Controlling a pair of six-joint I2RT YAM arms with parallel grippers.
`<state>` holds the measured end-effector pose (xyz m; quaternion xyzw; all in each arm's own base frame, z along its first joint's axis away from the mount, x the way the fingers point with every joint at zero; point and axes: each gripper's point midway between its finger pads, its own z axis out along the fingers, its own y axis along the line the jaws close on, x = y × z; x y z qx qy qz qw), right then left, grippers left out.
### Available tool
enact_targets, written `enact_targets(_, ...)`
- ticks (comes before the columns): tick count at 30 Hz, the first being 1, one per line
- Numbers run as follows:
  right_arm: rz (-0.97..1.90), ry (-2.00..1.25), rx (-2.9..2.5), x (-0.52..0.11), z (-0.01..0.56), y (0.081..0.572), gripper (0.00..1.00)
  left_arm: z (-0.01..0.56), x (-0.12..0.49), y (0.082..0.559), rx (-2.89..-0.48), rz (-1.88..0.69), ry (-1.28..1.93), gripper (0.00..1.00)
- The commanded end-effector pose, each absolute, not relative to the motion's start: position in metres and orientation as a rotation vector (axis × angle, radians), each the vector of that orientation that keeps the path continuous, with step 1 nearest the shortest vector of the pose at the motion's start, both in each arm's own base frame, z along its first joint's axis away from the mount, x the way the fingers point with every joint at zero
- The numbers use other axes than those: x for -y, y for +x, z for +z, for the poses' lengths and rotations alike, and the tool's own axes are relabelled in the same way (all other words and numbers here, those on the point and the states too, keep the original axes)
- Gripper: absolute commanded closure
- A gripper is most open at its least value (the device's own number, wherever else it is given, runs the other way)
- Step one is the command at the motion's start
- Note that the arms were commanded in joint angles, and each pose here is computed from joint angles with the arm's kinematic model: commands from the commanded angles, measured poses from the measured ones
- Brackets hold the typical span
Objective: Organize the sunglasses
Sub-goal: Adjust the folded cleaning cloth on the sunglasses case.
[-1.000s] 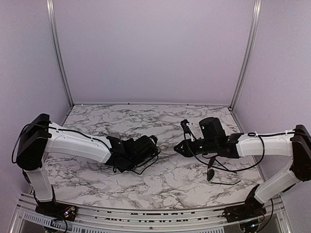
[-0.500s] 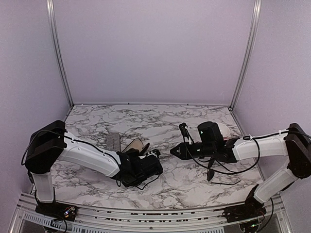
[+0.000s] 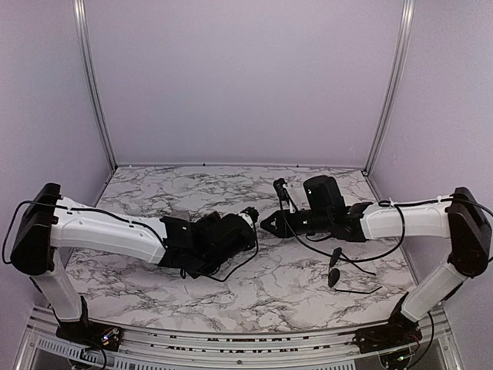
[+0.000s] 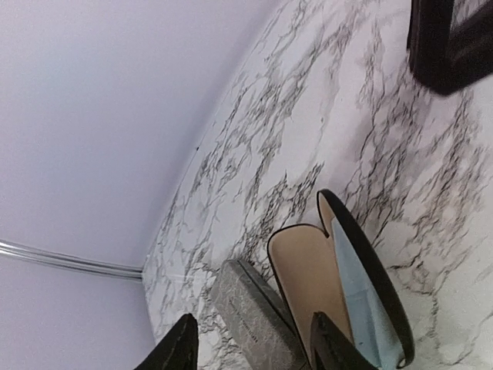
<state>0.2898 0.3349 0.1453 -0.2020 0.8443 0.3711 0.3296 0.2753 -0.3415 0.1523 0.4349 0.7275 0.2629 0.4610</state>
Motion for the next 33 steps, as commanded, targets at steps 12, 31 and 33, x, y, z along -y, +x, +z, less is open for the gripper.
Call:
enact_targets(12, 0.958, -0.714, -2.286, -0.409, 0.142, 0.337, 0.75, 0.143, 0.337, 0.273, -2.264, -0.291, 0.803, 0.7)
enact_targets(31, 0.758, -0.695, -2.493, -0.428, 0.066, 0.381, 0.81, 0.086, 0.36, 0.319, -2.464, -0.66, 0.644, 0.78)
enact_targets(33, 0.769, -0.694, -2.499, -0.428, 0.063, 0.378, 0.83, 0.08, 0.357, 0.324, -2.482, -0.663, 0.626, 0.79)
